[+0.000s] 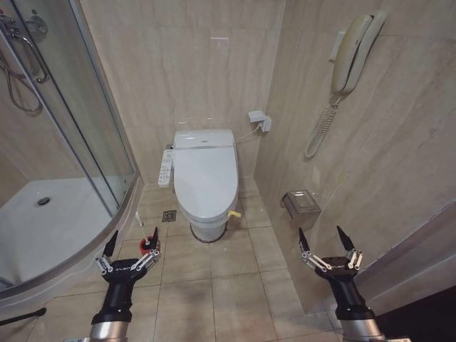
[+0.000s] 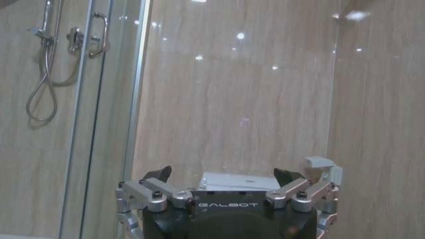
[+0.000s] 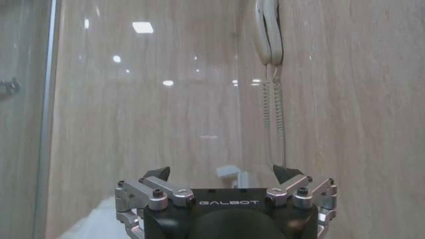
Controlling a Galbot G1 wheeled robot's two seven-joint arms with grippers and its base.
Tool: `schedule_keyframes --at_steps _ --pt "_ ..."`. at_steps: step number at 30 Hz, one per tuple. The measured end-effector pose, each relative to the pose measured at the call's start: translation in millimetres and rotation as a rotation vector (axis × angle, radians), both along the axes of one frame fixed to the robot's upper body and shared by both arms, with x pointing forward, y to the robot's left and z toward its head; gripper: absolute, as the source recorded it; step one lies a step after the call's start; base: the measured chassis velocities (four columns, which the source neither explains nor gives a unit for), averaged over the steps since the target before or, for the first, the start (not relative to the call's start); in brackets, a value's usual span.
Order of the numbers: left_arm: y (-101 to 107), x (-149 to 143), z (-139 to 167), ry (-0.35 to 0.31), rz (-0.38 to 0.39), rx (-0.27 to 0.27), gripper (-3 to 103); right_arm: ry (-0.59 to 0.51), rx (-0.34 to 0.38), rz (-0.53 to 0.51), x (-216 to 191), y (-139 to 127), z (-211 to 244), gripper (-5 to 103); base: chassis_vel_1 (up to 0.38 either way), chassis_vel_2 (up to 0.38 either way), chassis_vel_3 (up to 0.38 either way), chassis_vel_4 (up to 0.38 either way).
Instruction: Open the toilet lid, clean the toilet bowl with a toilet brush, close the toilet lid, and flush.
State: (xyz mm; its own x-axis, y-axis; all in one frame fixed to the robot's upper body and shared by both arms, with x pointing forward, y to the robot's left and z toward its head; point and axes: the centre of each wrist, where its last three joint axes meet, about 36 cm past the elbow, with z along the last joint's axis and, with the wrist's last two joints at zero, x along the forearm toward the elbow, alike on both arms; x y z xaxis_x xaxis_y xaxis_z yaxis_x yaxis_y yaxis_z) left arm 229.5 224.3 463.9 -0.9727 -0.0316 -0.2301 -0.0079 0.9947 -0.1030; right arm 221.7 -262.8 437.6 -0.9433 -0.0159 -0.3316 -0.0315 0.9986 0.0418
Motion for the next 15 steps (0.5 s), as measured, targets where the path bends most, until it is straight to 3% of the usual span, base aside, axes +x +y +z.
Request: schedule_keyframes --at_steps 6,15 --pt "-0.1 1.6 -4.1 -0.006 0.008 -0.023 100 -0.035 0.003 0.034 1.7 -1.3 -4.0 100 0.0 0.0 0.0 0.0" --pt "2.3 1.2 -2.5 -0.022 0.0 -0.009 100 -0.066 0.011 0.05 1.5 -0.8 -7.7 100 0.0 0.0 0.0 0.0"
